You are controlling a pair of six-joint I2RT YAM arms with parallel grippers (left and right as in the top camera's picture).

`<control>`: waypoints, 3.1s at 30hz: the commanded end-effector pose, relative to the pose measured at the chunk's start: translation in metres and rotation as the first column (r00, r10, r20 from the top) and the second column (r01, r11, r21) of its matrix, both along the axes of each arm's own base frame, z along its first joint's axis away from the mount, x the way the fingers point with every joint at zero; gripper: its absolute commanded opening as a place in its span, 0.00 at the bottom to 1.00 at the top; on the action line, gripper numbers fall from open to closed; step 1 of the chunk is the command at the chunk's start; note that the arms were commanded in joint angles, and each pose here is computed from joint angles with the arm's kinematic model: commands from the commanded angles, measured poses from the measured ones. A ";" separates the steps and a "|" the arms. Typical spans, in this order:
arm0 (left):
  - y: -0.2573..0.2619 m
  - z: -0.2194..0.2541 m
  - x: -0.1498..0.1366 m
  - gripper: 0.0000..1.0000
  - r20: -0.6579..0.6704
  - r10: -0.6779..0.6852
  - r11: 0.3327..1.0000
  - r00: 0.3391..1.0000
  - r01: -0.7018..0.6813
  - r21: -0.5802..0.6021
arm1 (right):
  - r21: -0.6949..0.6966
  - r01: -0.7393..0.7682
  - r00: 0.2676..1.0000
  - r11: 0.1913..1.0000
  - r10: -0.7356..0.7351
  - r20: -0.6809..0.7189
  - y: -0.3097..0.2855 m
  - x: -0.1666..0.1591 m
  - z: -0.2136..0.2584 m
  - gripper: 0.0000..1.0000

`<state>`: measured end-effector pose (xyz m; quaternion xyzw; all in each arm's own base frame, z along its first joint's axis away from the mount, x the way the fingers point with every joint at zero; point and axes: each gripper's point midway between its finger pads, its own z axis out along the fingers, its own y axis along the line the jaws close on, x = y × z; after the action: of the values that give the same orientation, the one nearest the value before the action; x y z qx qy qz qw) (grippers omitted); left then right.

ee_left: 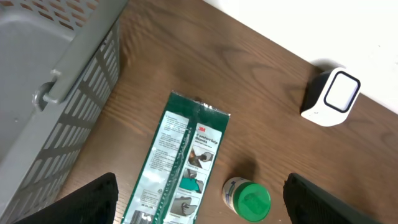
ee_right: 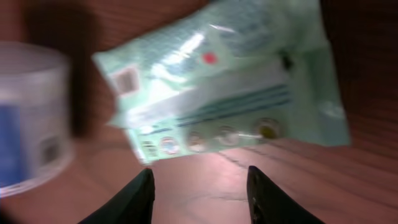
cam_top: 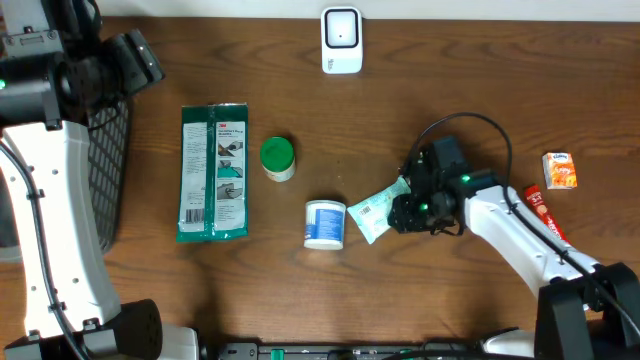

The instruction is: Scan the item barcode

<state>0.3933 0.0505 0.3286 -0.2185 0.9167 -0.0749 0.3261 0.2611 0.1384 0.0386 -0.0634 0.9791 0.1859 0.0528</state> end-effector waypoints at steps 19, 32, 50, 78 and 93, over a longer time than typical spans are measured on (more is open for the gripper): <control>0.000 0.001 0.000 0.85 0.000 -0.007 1.000 1.000 0.007 0.001 | 0.139 0.273 0.962 0.952 -0.273 -0.023 -0.057 0.023 -0.003 0.82; 0.000 0.001 0.000 0.84 0.000 -0.007 1.000 1.000 0.007 0.001 | 0.289 0.488 0.871 0.824 -0.483 -0.094 -0.031 0.013 -0.041 0.76; 0.000 0.001 0.000 0.85 0.000 -0.007 1.000 1.000 0.007 0.001 | 0.200 0.513 0.857 0.835 -0.510 -0.072 -0.009 0.004 -0.053 0.05; 0.000 0.001 0.000 0.85 0.000 -0.007 1.000 1.000 0.007 0.001 | 0.299 0.389 0.889 0.871 -0.440 0.125 -0.025 0.023 -0.004 0.01; 0.000 0.001 0.000 0.85 0.000 -0.007 1.000 1.000 0.007 0.001 | 0.738 0.345 0.926 0.580 -0.338 -0.167 -0.006 0.014 0.072 0.01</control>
<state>0.3932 0.0504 0.3285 -0.2185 0.9168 -0.0749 0.3259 0.2892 0.1207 0.0826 0.1547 0.8490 0.4789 0.1611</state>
